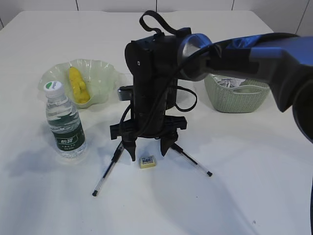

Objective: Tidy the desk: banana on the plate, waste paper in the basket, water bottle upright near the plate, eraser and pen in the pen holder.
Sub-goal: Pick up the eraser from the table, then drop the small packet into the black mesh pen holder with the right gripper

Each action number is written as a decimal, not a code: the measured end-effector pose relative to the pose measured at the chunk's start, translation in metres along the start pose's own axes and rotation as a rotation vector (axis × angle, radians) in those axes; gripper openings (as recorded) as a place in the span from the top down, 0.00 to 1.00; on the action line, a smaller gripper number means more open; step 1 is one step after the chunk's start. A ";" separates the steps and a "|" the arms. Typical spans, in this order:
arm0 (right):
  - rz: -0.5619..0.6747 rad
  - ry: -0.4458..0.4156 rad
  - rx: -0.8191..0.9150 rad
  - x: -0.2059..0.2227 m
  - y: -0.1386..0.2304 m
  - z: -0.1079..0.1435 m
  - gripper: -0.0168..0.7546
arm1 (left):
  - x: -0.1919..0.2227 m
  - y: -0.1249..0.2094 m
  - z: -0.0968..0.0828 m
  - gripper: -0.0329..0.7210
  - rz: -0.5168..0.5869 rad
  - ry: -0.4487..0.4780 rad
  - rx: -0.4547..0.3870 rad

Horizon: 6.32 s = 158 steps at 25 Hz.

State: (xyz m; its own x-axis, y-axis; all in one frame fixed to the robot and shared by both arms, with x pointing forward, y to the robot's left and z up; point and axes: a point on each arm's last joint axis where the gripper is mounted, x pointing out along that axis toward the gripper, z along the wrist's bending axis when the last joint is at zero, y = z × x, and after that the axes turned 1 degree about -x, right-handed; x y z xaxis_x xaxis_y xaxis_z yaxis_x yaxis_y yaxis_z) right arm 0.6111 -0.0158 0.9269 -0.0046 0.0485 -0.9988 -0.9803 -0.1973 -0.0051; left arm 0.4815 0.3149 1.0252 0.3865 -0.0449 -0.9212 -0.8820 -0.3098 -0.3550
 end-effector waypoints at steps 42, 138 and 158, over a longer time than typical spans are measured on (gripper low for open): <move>0.041 0.012 -0.079 0.022 -0.002 0.000 0.65 | 0.000 -0.001 0.000 0.17 -0.010 0.003 -0.001; -0.805 -0.230 -0.063 -0.065 -0.096 -0.113 0.49 | 0.000 0.002 0.000 0.17 0.019 -0.002 -0.001; -0.440 -0.097 -0.088 -0.147 -0.049 -0.121 0.49 | 0.000 0.002 0.000 0.17 0.027 -0.003 -0.001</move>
State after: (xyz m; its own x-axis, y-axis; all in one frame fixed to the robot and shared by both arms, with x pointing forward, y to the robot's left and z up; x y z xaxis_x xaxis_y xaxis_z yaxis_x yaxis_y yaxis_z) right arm 0.6836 -0.1321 1.0683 0.3857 0.2369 -0.8917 -0.8728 -0.2196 -0.4359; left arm 0.4792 0.3144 1.0243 0.3619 -0.0505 -0.9309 -0.8917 -0.3099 -0.3299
